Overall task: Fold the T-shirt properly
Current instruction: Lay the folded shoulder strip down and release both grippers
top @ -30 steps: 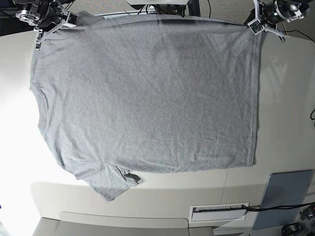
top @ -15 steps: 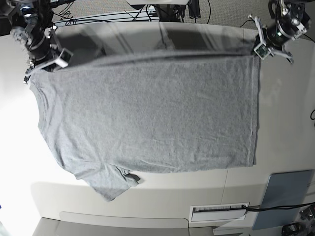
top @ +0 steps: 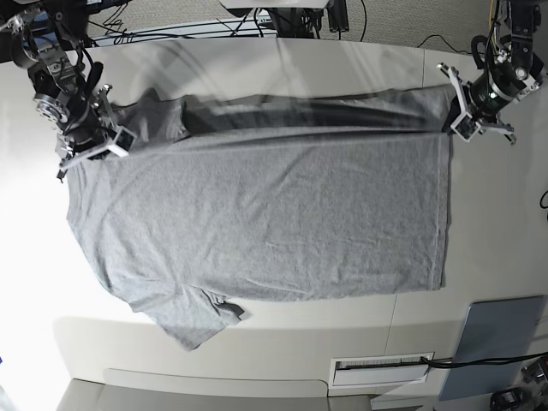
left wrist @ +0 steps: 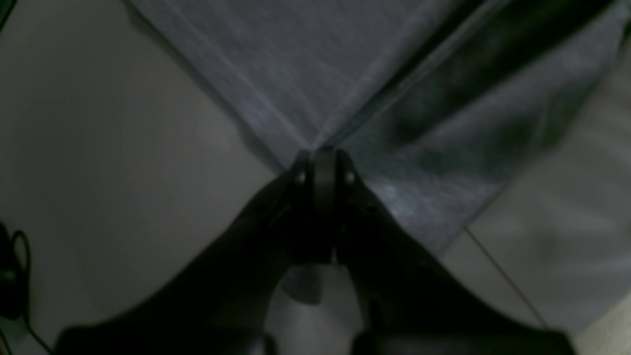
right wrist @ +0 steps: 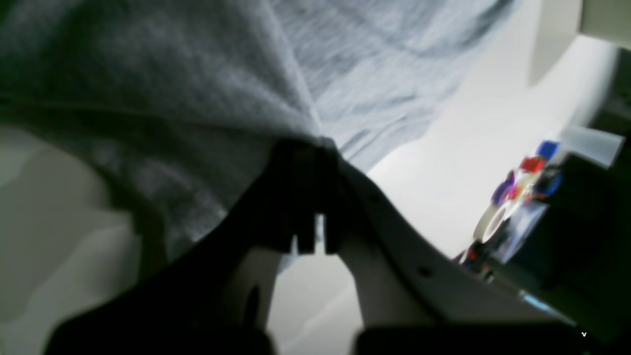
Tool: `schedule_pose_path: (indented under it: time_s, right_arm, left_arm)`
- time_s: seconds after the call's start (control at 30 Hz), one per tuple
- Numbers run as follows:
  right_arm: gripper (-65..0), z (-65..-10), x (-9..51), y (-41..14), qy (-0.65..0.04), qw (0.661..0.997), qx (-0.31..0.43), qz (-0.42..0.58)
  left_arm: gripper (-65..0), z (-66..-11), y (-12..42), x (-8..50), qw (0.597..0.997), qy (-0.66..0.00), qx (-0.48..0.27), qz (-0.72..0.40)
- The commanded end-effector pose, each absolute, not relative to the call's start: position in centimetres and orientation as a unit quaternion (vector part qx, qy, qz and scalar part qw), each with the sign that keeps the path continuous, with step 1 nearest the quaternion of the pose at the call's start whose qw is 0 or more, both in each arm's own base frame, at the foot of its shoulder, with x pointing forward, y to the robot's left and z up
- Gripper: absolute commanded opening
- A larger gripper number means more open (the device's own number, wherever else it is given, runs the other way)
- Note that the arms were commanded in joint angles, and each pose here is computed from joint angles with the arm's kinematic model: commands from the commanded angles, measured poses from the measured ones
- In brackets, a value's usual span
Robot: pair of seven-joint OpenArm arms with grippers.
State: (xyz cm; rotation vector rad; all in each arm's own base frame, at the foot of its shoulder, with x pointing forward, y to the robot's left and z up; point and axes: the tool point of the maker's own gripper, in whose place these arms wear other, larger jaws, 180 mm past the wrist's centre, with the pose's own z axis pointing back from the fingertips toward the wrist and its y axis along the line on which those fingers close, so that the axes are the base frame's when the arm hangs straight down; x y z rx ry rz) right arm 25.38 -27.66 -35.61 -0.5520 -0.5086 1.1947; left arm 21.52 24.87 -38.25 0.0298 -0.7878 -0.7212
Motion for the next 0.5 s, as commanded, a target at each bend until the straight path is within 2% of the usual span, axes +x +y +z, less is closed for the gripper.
schedule_pose_path:
  time_s: [0.0, 0.2, 0.47]
  right_arm:
    - [-65.0, -34.0, 26.9, -28.6, -0.243, 0.748, -0.288, 0.547]
    - [-65.0, -32.2, 29.4, -28.2, -0.273, 0.738, -0.304, 0.537]
    - [-65.0, -31.9, 29.8, -27.9, -0.284, 0.734, -0.301, 0.539]
  left_arm:
    - [-65.0, -37.4, 25.6, 22.4, 0.856, -0.387, 0.03, -0.341]
    - [-65.0, -38.6, 23.8, 22.9, 0.854, -0.383, 0.014, -0.353]
    - [-65.0, -37.8, 23.7, 26.2, 0.849, -0.399, 0.062, -0.34]
